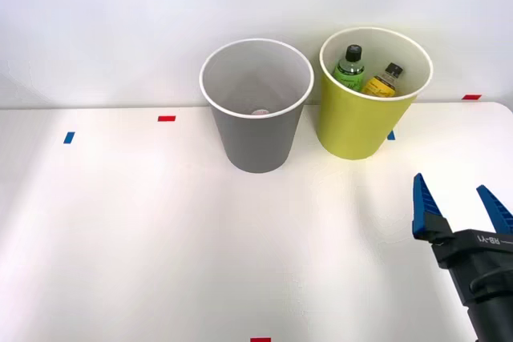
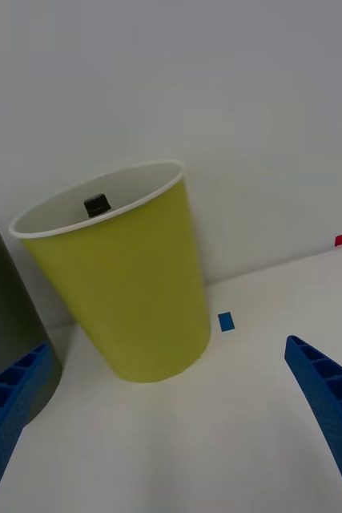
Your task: Put cans in the gray bin, plastic bottles in the light green bin
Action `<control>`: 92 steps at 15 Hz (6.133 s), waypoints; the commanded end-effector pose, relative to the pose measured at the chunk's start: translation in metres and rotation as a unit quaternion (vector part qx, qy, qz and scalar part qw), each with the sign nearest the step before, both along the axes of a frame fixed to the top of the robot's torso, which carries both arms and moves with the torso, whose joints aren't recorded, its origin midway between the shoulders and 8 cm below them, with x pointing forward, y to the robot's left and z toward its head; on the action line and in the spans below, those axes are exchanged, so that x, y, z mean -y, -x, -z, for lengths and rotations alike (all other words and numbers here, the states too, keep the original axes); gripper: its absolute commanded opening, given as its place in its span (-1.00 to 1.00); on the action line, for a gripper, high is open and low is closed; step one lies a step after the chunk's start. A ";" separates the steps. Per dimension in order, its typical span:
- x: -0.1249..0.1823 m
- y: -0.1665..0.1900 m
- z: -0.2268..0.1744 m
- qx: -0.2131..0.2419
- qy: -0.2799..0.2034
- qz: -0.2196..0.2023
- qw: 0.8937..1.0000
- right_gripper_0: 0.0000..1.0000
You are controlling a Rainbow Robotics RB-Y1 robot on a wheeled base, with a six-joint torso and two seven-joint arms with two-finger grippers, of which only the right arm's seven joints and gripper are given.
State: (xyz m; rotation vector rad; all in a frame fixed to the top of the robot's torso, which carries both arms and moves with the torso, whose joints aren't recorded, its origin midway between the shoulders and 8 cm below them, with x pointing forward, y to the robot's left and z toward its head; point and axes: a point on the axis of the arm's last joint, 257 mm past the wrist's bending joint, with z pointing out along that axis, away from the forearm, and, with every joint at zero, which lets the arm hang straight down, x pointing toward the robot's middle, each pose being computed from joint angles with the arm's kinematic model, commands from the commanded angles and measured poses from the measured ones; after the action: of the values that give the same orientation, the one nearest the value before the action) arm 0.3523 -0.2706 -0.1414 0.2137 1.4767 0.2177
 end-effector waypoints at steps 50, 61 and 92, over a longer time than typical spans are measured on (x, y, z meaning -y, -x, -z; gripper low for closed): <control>-0.073 0.102 0.130 -0.012 0.128 -0.042 0.991 1.00; -0.073 0.102 0.130 -0.012 0.128 -0.042 0.991 1.00; -0.073 0.102 0.130 -0.012 0.128 -0.042 0.991 1.00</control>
State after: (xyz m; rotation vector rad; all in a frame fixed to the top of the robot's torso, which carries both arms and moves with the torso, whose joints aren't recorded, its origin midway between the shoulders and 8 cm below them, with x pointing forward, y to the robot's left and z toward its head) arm 0.2502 -0.1976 -0.2715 -0.0533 1.5222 0.0905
